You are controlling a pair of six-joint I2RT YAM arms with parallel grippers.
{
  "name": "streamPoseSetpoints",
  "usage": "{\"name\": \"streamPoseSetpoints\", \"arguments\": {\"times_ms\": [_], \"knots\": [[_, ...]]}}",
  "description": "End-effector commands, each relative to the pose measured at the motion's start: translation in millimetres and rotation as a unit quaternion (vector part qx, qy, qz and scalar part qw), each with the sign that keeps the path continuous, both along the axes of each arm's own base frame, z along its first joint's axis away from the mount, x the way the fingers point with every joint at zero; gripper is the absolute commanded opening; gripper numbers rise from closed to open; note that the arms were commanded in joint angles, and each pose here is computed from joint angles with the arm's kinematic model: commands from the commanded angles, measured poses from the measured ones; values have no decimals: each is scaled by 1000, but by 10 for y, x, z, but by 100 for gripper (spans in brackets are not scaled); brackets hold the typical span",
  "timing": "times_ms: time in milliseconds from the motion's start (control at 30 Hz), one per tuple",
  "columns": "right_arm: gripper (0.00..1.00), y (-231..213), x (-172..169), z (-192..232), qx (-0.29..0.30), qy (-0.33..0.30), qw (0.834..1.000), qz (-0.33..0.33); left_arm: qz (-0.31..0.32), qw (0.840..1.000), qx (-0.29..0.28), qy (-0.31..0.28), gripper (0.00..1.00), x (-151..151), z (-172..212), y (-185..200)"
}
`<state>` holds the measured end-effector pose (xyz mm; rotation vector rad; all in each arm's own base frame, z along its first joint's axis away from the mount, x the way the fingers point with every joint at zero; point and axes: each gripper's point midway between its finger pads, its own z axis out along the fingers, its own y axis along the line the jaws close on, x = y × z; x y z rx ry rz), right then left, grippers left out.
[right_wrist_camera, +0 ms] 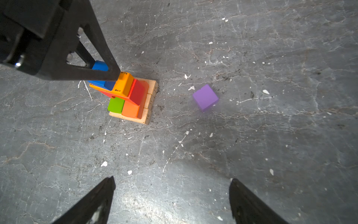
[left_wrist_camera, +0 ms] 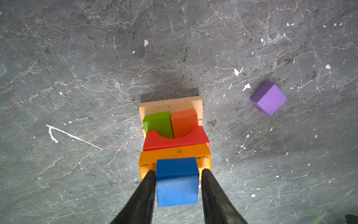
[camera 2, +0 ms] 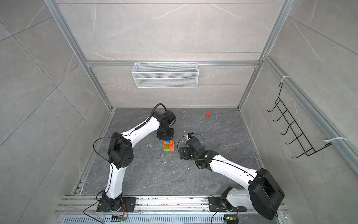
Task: Build the wood block tower
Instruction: 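Lower the blue cube onto the yellow-orange bar with the left gripper, then open the left gripper and raise it while the right gripper reaches toward the red cube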
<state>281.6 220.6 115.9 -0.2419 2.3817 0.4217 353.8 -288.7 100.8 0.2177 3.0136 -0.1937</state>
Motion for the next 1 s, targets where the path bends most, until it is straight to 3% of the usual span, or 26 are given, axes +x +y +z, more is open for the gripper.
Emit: {"name": "streamPoseSetpoints", "arguments": {"times_ms": [0, 133, 467, 700, 967], "knots": [[92, -30, -22, 10, -7, -1, 1000, -3, 4, 1000, -7, 2, 45, -32, 114, -29], [92, -34, -10, 22, -3, -2, 1000, -9, 5, 1000, -9, -6, 57, -15, 164, -21], [99, -196, 147, 212, -25, -24, 998, -55, -2, 998, -22, -54, 99, 110, 503, -60], [99, -521, 571, 297, -34, 13, 992, -124, -8, 996, -19, -86, 100, 122, 765, 18], [94, -702, 1280, 303, -43, 25, 987, -155, -2, 995, -13, -94, 100, -69, 673, 228]]}}
